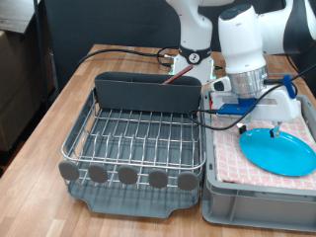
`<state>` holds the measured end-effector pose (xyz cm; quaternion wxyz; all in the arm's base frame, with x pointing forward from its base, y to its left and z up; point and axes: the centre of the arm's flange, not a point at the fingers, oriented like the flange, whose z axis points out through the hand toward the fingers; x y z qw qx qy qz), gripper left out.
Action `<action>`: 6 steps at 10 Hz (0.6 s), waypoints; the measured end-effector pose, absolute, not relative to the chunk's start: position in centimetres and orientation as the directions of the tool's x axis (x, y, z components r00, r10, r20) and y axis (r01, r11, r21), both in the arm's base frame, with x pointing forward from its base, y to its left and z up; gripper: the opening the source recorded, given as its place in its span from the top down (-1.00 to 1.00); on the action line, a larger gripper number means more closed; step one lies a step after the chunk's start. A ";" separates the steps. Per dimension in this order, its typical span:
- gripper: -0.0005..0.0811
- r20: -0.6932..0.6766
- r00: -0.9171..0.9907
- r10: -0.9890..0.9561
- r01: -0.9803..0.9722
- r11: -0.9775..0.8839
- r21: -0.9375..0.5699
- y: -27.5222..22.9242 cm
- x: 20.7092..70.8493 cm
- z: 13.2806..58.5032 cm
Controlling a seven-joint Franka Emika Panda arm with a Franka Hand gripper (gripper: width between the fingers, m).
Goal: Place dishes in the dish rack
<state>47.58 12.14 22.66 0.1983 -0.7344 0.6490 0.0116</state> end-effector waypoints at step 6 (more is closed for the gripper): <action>0.77 -0.271 0.156 -0.950 -0.957 -0.077 -0.280 12.4 47.6 22.5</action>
